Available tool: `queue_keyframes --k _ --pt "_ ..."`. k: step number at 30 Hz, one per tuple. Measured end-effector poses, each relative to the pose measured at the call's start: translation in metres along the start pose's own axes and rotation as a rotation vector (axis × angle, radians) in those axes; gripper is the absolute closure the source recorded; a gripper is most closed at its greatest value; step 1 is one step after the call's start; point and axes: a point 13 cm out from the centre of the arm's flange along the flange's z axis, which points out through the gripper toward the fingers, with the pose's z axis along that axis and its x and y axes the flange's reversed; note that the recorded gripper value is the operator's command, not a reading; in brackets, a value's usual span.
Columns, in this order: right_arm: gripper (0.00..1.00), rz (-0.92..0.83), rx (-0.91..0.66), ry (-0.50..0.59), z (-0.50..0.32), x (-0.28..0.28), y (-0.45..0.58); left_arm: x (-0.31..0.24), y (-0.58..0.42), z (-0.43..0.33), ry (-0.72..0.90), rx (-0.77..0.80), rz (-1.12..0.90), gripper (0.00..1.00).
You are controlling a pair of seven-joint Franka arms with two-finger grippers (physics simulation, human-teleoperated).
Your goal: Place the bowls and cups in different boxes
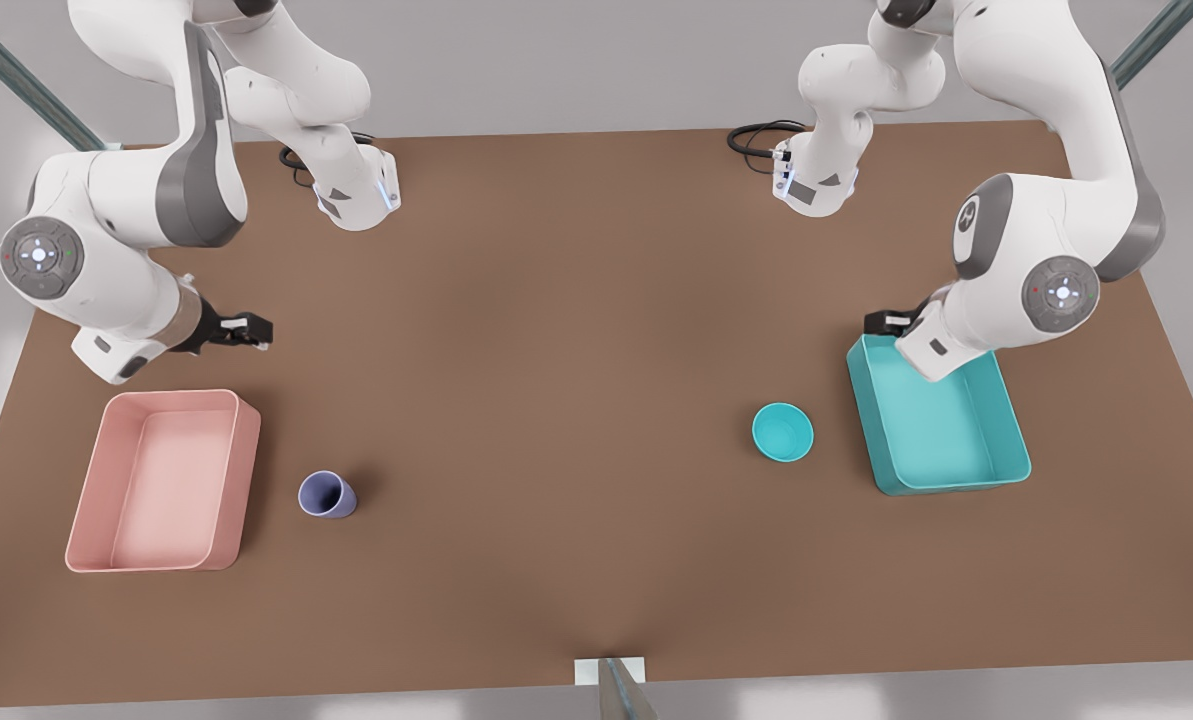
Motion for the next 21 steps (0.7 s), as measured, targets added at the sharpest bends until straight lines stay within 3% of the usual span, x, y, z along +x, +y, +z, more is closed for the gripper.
queue_keyframes --k 4,7,12,21 --pt "0.0 -0.019 -0.036 -0.029 0.007 -0.048 0.019 -0.022 -0.021 0.025 0.013 -0.027 0.032 0.0" --pt "0.0 -0.06 -0.053 0.014 0.08 -0.118 0.056 -0.082 -0.089 0.095 0.031 -0.108 0.117 0.0" --pt "0.0 0.005 -0.073 0.023 0.173 -0.17 0.023 -0.168 -0.127 0.173 -0.058 -0.162 0.12 0.0" --pt "0.0 0.046 -0.085 -0.015 0.237 -0.189 0.002 -0.176 -0.133 0.264 -0.063 -0.197 0.089 0.0"
